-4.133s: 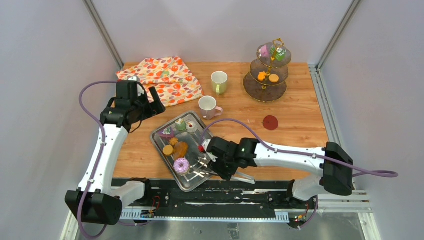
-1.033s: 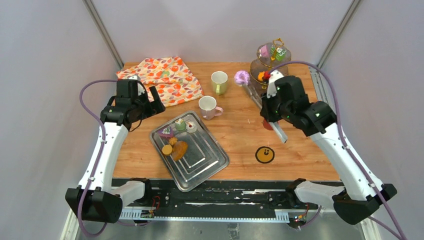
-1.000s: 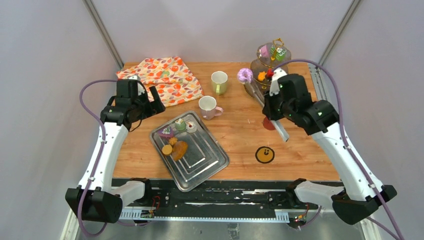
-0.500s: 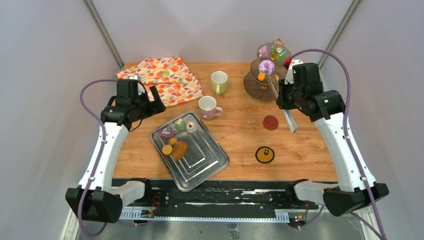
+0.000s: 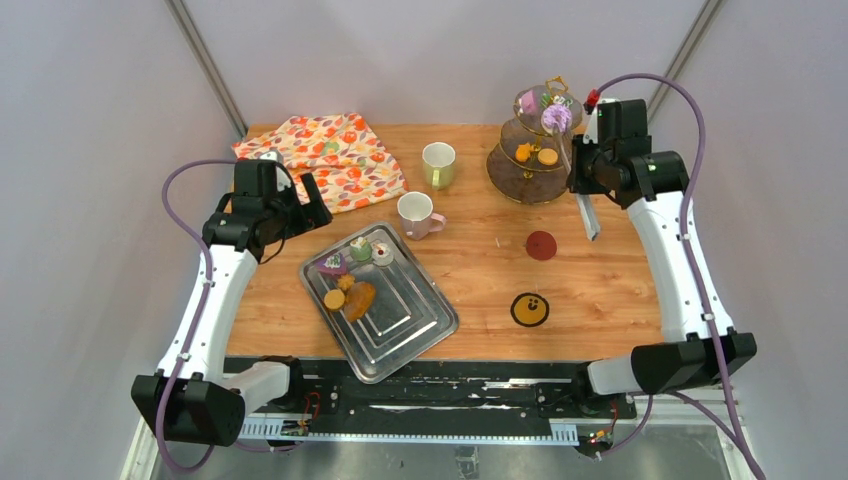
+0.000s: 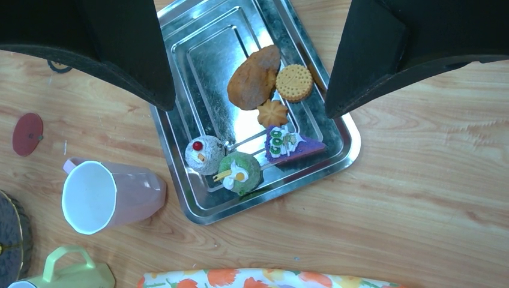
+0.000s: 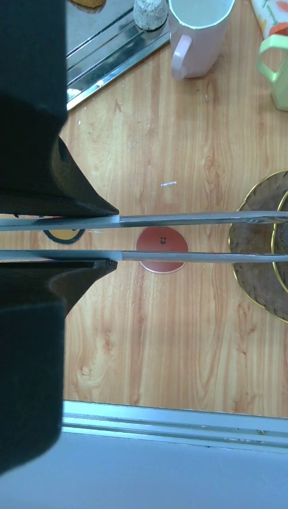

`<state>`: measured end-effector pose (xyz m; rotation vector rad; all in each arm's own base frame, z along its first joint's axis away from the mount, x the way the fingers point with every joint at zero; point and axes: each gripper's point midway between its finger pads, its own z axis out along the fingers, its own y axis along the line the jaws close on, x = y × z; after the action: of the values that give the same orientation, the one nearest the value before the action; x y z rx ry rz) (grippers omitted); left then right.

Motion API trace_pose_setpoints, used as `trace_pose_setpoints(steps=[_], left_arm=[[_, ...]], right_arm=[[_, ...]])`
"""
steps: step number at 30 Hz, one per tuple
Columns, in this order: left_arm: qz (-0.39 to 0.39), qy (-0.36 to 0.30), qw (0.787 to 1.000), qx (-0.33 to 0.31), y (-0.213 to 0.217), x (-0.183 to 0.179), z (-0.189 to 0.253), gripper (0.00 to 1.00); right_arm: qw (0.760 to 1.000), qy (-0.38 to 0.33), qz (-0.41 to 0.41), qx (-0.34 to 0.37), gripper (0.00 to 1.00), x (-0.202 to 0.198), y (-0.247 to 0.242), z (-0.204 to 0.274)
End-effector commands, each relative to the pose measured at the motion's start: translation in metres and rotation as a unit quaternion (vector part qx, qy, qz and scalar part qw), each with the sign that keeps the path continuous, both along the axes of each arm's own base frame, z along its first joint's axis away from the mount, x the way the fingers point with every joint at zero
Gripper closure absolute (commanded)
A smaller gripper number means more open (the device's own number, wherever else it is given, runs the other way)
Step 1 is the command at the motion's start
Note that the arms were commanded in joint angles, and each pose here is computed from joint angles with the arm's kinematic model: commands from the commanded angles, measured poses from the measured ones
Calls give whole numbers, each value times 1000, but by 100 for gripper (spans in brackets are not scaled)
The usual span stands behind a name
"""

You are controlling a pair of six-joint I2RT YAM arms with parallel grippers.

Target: Serve the afternoon tea

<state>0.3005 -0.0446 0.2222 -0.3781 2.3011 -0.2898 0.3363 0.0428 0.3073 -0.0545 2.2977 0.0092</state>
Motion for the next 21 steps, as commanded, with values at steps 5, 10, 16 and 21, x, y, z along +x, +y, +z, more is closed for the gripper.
trace_pose_setpoints(steps=[5,10,16,21], left_arm=[[-5,-7,1000,8,1,1,0,0],[-2,-15,1000,10,2,1,3,0],[-5,-10,1000,8,1,0,2,0],[-5,-12,1000,11,2,-1,3,0]], right_arm=[[1000,-17,2,14,87,23,0,10],[999,-21,3,28,70,27,4,6],[999,-18,-8,36,67,33,2,0],[999,-21,-14,38,54,32,0,0]])
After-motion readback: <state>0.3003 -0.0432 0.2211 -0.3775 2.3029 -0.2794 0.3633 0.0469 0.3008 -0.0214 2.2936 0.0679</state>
